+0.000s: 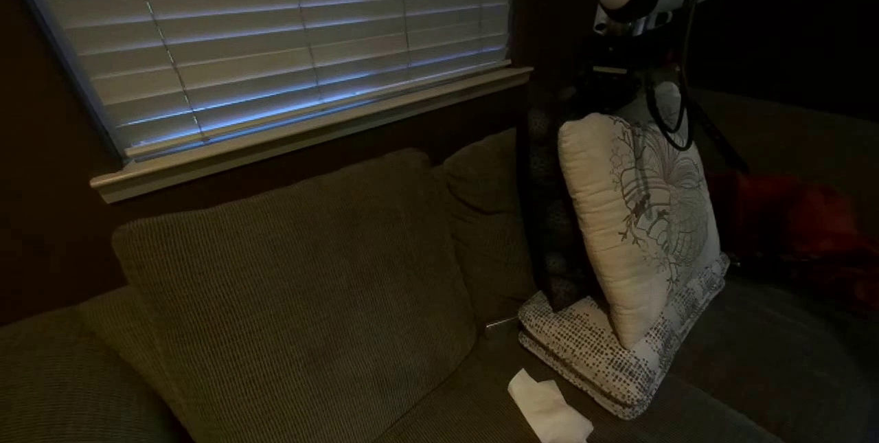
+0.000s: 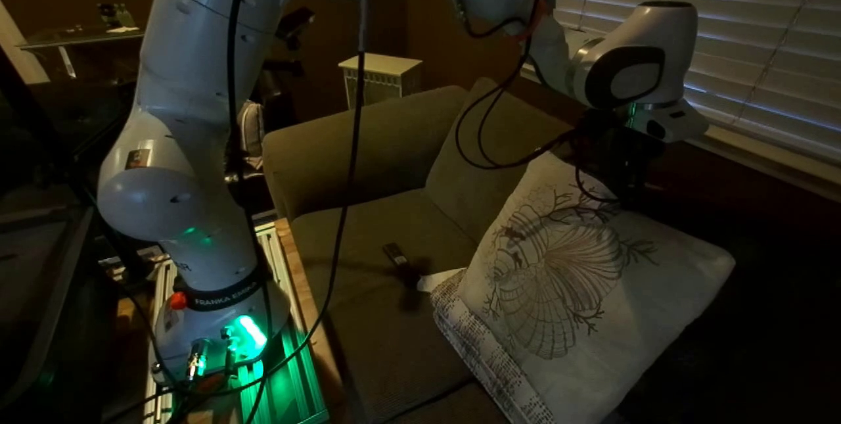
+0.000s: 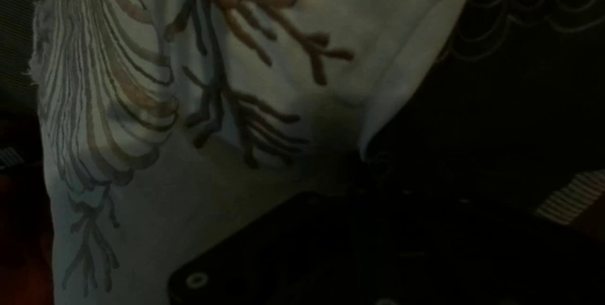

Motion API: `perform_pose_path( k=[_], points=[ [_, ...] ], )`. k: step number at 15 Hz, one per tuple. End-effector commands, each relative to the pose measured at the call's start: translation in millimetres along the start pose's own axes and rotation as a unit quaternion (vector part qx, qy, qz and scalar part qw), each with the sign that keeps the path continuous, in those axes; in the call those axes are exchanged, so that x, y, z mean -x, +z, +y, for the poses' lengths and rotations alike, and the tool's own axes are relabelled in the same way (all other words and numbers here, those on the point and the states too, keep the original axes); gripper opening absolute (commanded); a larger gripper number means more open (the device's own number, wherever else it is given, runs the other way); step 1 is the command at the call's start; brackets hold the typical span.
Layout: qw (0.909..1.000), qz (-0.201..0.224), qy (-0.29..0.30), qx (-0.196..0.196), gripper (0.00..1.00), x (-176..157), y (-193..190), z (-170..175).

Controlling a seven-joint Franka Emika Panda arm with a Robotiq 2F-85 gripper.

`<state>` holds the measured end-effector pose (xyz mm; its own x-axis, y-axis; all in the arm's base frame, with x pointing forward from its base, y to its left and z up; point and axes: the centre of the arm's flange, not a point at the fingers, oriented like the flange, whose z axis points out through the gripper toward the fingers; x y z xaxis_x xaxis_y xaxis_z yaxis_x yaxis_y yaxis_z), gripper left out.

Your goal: Move the black and white pillows to the left

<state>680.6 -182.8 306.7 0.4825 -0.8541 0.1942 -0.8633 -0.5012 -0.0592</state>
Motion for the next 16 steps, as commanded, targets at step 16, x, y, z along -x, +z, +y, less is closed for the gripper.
perform_pose_path(
  k=[16],
  points=[
    [0.9933,-0.096,0.062,-0.012,0.01,26,-75,-1]
  ],
)
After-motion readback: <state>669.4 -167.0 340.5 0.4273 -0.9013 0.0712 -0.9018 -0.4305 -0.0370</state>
